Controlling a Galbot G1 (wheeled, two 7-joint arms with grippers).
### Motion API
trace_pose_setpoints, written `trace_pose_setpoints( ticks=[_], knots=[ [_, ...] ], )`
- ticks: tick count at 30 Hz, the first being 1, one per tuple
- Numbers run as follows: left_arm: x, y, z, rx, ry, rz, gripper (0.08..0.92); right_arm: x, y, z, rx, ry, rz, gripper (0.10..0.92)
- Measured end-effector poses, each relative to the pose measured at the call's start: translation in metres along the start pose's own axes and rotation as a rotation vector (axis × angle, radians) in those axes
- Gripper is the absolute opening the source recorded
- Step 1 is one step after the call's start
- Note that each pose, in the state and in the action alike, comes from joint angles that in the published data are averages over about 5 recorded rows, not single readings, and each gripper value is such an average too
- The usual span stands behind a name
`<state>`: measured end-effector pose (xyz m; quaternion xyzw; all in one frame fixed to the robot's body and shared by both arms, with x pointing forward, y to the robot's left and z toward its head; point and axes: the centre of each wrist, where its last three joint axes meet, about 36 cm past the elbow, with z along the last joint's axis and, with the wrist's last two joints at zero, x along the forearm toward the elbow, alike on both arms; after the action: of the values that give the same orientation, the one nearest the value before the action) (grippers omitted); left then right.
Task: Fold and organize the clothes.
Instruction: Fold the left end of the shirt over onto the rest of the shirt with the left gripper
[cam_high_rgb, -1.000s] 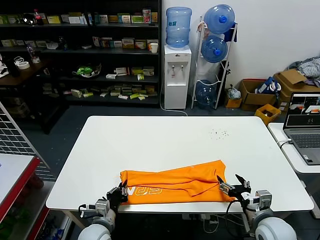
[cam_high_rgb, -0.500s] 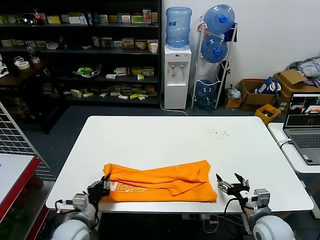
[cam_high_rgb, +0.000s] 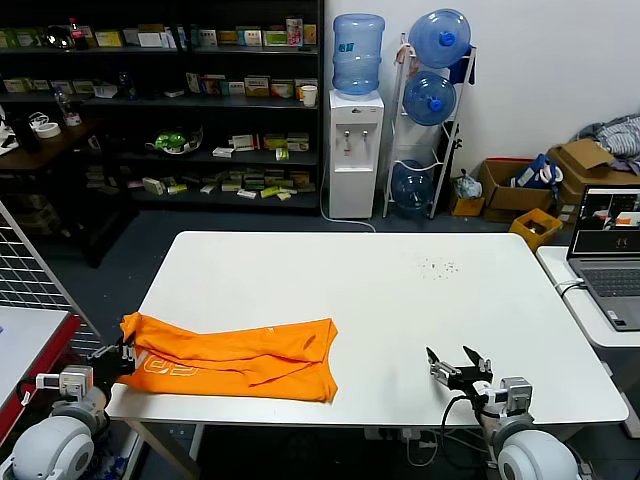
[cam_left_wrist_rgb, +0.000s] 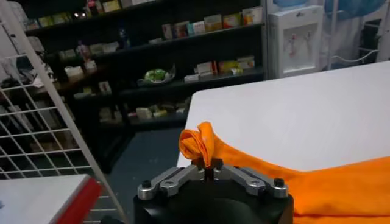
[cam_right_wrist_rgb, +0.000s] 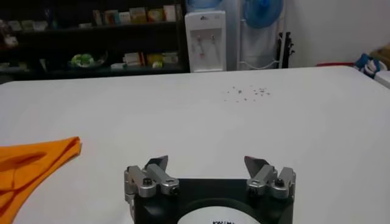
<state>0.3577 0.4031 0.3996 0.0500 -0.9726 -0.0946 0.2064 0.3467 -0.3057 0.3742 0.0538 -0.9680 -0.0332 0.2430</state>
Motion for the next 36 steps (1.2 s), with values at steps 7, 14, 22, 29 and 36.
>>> trace_pose_setpoints(
  ticks=[7,14,22,29,36],
  knots=[
    [0.015,-0.051,-0.016,0.095,0.024,0.089,0.131,0.004,0.004,0.003,-0.002,0.001,0.012,0.823],
    [0.027,-0.126,-0.031,0.243,0.079,0.214,0.131,0.007,0.007,0.007,-0.006,0.008,0.022,0.823],
    [0.031,-0.188,-0.052,0.343,0.099,0.310,0.131,0.007,0.014,0.010,-0.012,0.014,0.020,0.823],
    [0.031,-0.228,-0.065,0.395,0.109,0.354,0.131,0.007,0.015,0.011,-0.013,0.017,0.021,0.823],
    [0.031,-0.257,-0.068,0.421,0.118,0.394,0.177,0.005,0.015,0.012,-0.016,0.018,0.021,0.823]
  ],
)
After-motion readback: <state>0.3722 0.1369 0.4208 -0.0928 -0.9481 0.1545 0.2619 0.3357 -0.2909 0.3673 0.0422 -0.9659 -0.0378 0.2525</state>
